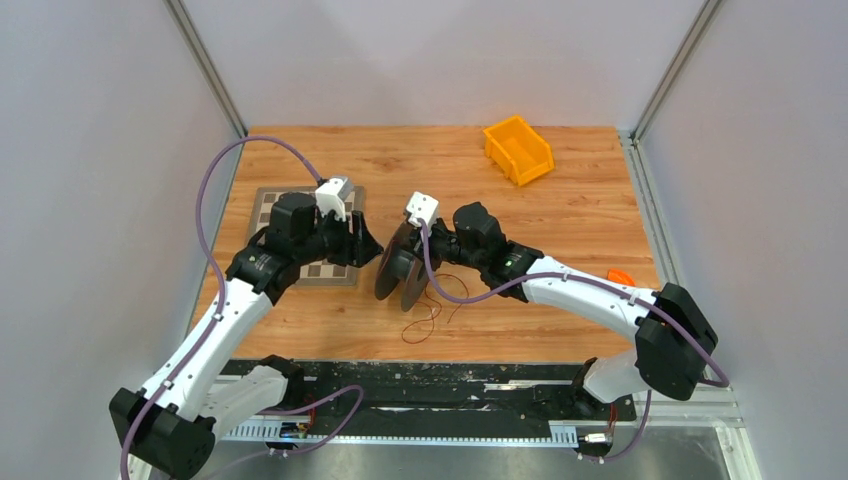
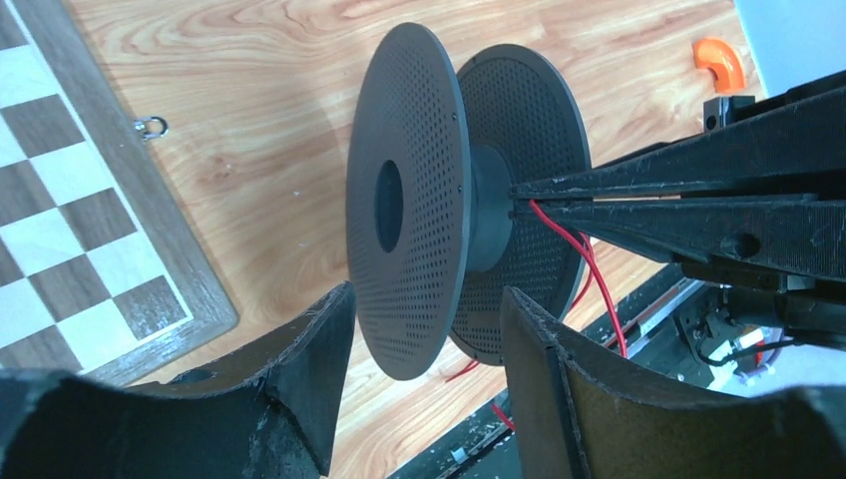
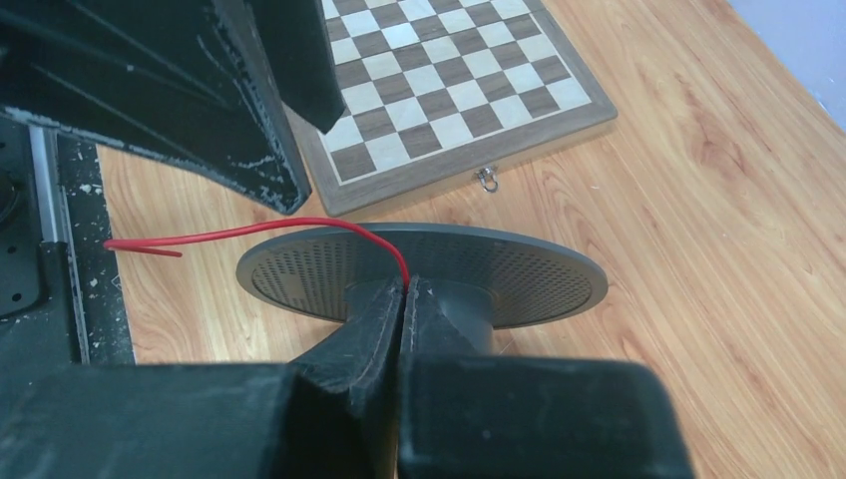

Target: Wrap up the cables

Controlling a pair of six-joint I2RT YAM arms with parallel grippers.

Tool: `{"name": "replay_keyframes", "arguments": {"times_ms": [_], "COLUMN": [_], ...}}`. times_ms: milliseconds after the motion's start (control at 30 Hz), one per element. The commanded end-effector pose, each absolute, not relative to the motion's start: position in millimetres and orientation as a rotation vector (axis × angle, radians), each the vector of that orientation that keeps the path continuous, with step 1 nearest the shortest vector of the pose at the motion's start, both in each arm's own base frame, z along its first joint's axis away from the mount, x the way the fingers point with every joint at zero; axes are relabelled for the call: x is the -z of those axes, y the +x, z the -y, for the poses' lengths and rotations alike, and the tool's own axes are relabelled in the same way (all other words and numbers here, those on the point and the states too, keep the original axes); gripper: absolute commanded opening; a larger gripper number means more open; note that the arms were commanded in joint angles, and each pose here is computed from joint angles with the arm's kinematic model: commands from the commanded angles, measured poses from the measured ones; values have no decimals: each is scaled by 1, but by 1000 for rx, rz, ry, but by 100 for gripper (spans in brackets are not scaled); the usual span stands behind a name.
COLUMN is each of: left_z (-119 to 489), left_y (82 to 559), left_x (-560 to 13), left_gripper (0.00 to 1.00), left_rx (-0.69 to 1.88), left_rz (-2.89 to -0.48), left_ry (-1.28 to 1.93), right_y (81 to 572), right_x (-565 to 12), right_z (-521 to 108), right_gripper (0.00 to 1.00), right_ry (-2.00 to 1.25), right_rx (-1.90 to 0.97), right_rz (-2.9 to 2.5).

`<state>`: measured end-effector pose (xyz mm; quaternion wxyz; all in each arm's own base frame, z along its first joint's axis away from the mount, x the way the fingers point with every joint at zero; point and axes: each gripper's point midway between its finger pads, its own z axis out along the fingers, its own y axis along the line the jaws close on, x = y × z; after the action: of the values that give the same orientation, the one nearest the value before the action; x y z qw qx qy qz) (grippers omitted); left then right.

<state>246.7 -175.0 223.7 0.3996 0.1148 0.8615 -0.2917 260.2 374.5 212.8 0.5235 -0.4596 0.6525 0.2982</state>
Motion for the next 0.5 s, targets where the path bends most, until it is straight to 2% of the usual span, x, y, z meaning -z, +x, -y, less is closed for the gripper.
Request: {"name": "replay_keyframes", "arguments": {"times_ms": [0, 300, 467], "left_z": [185, 188, 185], "left_y": [252, 255, 254], "left_x": [-234, -224, -220], "left_gripper": [63, 57, 55], "left_rx": [800, 797, 777], "left_rz": [-2088, -2037, -2042], "left_ry": [330, 371, 381], "right_y": [264, 265, 263], "right_x": [-223, -238, -269], "right_z": [-375, -372, -371], "right_gripper": [0, 0, 0], "right_ry": [-1056, -1028, -1005], "right_rx": [-704, -703, -718], "right_rz": [-1555, -1540, -1487]}}
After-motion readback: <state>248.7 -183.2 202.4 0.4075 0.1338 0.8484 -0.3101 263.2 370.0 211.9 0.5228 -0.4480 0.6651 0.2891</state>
